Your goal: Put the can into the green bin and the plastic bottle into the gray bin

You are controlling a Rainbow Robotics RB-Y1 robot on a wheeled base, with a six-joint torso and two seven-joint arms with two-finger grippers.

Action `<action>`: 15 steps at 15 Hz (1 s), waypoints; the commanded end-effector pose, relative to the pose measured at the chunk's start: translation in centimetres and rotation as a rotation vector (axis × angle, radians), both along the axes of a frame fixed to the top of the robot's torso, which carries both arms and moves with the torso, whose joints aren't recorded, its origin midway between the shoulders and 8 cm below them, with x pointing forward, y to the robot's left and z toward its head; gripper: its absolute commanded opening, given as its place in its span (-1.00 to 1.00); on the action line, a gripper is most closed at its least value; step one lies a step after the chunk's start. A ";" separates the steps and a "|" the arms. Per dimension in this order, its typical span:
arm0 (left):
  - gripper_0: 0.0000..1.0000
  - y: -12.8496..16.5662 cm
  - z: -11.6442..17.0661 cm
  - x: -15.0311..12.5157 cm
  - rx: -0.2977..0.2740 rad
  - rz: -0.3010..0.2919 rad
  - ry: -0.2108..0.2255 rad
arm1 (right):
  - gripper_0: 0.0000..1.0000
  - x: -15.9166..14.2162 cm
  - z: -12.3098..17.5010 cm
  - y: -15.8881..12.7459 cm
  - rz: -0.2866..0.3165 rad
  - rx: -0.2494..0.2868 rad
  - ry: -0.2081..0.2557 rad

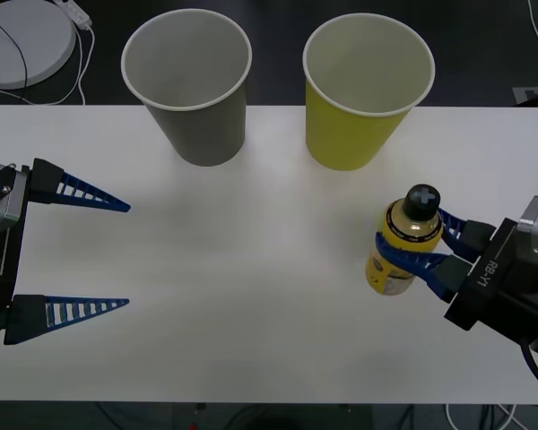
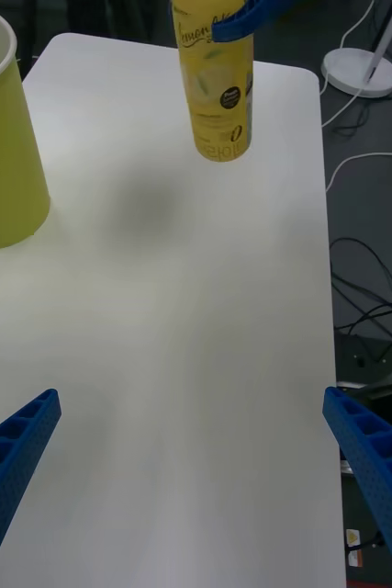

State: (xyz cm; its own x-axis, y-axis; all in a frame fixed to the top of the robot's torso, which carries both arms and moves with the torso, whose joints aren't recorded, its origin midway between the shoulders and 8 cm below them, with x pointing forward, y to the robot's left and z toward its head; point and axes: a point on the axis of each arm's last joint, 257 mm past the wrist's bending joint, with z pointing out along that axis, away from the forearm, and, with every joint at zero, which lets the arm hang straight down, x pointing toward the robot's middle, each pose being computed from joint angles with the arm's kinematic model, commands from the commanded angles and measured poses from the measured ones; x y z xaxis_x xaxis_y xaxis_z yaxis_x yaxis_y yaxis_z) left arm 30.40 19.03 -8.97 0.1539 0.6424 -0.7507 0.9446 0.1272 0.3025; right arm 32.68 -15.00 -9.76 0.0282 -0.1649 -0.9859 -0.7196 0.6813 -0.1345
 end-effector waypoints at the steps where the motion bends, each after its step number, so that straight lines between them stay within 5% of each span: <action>1: 1.00 0.0 0.0 0.0 0.000 0.000 0.000 | -1.00 0.3 1.6 0.6 -0.040 -0.010 0.015; 4: 1.00 0.0 0.0 0.0 0.000 0.000 0.000 | -1.00 0.7 3.0 1.2 -0.082 -0.014 0.025; 11: 1.00 0.0 0.0 0.0 0.000 0.000 0.000 | -1.00 5.1 2.7 -1.9 -0.283 -0.037 0.164; 15: 1.00 0.0 0.0 0.0 0.000 0.000 0.000 | -1.00 6.6 4.2 -1.4 -0.320 0.001 0.242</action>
State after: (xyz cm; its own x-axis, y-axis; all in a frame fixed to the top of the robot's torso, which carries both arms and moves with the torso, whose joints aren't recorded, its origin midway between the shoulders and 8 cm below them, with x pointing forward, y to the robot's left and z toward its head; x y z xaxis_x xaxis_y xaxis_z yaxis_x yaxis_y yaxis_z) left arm 30.40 19.03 -8.97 0.1539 0.6424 -0.7507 0.9446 0.1272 0.3025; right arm 39.06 -16.64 -5.90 -0.2443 -0.1356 -0.9602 -0.4851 0.8745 0.0000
